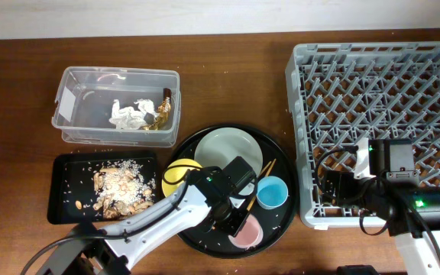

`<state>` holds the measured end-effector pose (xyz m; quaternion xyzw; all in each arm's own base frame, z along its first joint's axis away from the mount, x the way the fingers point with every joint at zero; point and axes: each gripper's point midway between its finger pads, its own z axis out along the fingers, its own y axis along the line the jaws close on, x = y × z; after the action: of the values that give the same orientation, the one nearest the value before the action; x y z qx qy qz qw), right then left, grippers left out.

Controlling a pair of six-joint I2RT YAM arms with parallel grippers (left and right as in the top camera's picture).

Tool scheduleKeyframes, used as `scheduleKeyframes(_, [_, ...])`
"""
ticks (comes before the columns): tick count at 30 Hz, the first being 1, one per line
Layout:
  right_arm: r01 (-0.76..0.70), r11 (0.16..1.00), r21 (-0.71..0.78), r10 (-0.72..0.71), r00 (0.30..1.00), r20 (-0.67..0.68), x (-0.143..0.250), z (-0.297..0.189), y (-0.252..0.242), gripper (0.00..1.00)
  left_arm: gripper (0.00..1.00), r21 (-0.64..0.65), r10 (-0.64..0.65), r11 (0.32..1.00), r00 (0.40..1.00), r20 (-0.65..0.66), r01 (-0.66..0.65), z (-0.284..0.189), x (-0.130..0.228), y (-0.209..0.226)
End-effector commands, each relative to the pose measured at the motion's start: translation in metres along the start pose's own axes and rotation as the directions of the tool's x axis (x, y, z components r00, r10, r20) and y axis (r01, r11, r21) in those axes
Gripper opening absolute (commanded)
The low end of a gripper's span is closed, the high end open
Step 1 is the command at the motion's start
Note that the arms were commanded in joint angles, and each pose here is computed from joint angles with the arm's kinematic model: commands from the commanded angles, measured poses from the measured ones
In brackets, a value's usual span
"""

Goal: Sort waste into correct bins and load items into the dishwasher rack
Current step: 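Set the yellow bowl back on the round tray with the left gripper, then grasp the pink cup with the right gripper and lift it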

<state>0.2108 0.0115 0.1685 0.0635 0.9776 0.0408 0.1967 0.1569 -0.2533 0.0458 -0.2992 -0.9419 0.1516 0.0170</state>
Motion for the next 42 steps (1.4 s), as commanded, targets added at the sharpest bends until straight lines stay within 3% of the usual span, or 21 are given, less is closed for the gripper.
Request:
scheduleKeyframes(1, [0.000,1.000,0.005,0.000,1.000,0.015,-0.004,-0.005,0.000,0.98,0.00,0.013,-0.023,1.000,0.998,0.053,0.022,0.000,-0.012,-0.004])
scheduleKeyframes(5, [0.000,1.000,0.005,0.000,1.000,0.012,-0.003,-0.004,0.000,0.98,0.00,0.013,-0.032,0.999,0.998,0.045,0.031,-0.010,-0.013,-0.005])
scheduleKeyframes(8, [-0.030,1.000,-0.001,0.030,0.999,0.043,-0.011,-0.005,0.001,0.98,0.00,0.005,-0.055,0.998,0.998,0.039,0.055,-0.042,-0.014,-0.001])
scheduleKeyframes(10, [-0.038,0.999,-0.012,0.039,0.996,0.086,-0.021,-0.005,0.003,0.98,0.00,0.011,-0.047,0.999,0.994,0.099,0.047,-0.079,-0.024,0.001])
scheduleKeyframes(12, [-0.030,0.998,-0.051,0.036,0.991,0.127,-0.032,-0.007,0.010,0.99,0.00,0.038,-0.089,0.996,0.965,0.247,0.082,-0.119,-0.053,0.012])
scheduleKeyframes(14, [0.010,0.984,-0.175,0.017,0.988,0.152,-0.040,-0.010,0.033,0.98,0.00,0.173,-0.128,0.982,0.935,0.332,0.073,-0.137,-0.076,0.013])
scheduleKeyframes(17, [0.091,0.935,-0.342,-0.024,0.980,0.196,-0.051,-0.018,0.065,0.98,0.00,0.417,-0.206,0.909,0.880,0.428,0.010,-0.167,-0.113,0.021])
scheduleKeyframes(18, [0.157,0.897,-0.413,-0.072,0.974,0.214,-0.052,-0.022,0.080,0.98,0.00,0.493,-0.217,0.869,0.869,0.446,-0.036,-0.175,-0.122,0.021])
scheduleKeyframes(21, [0.380,0.620,-0.686,-0.231,0.924,0.303,-0.043,-0.044,0.135,0.98,0.00,0.678,-0.216,0.715,0.867,0.449,-0.173,-0.189,-0.136,0.014])
scheduleKeyframes(23, [0.426,0.504,-0.751,-0.260,0.904,0.338,-0.043,-0.047,0.149,0.98,0.00,0.754,-0.196,0.614,0.881,0.431,-0.232,-0.189,-0.138,0.007])
scheduleKeyframes(25, [0.446,0.409,-0.796,-0.266,0.893,0.363,-0.044,-0.048,0.158,0.98,0.00,0.784,-0.203,0.583,0.895,0.396,-0.215,-0.178,-0.141,0.010])
scheduleKeyframes(29, [0.440,0.379,-0.814,-0.258,0.895,0.364,-0.056,-0.035,0.162,0.98,0.00,0.816,-0.172,0.505,0.894,0.413,-0.280,-0.186,-0.140,0.003])
scheduleKeyframes(32, [0.430,0.372,-0.822,-0.256,0.899,0.354,-0.060,-0.025,0.163,0.98,0.00,0.820,-0.166,0.494,0.894,0.417,-0.290,-0.188,-0.139,0.002])
scheduleKeyframes(36, [0.462,0.205,-0.863,-0.219,0.881,0.420,-0.063,-0.048,0.175,0.98,0.00,0.822,-0.153,0.488,0.898,0.412,-0.294,-0.186,-0.138,-0.004])
scheduleKeyframes(38, [0.463,0.173,-0.869,-0.211,0.880,0.426,-0.062,-0.054,0.176,0.99,0.00,0.822,-0.154,0.488,0.898,0.412,-0.294,-0.186,-0.138,-0.004])
scheduleKeyframes(39, [0.461,0.173,-0.870,-0.212,0.880,0.424,-0.062,-0.054,0.176,0.98,0.00,0.822,-0.154,0.488,0.898,0.412,-0.294,-0.186,-0.138,-0.004])
scheduleKeyframes(42, [0.468,0.144,-0.872,-0.233,0.872,0.430,-0.056,-0.056,0.185,0.83,0.00,0.820,-0.155,0.492,0.898,0.413,-0.292,-0.186,-0.138,-0.004])
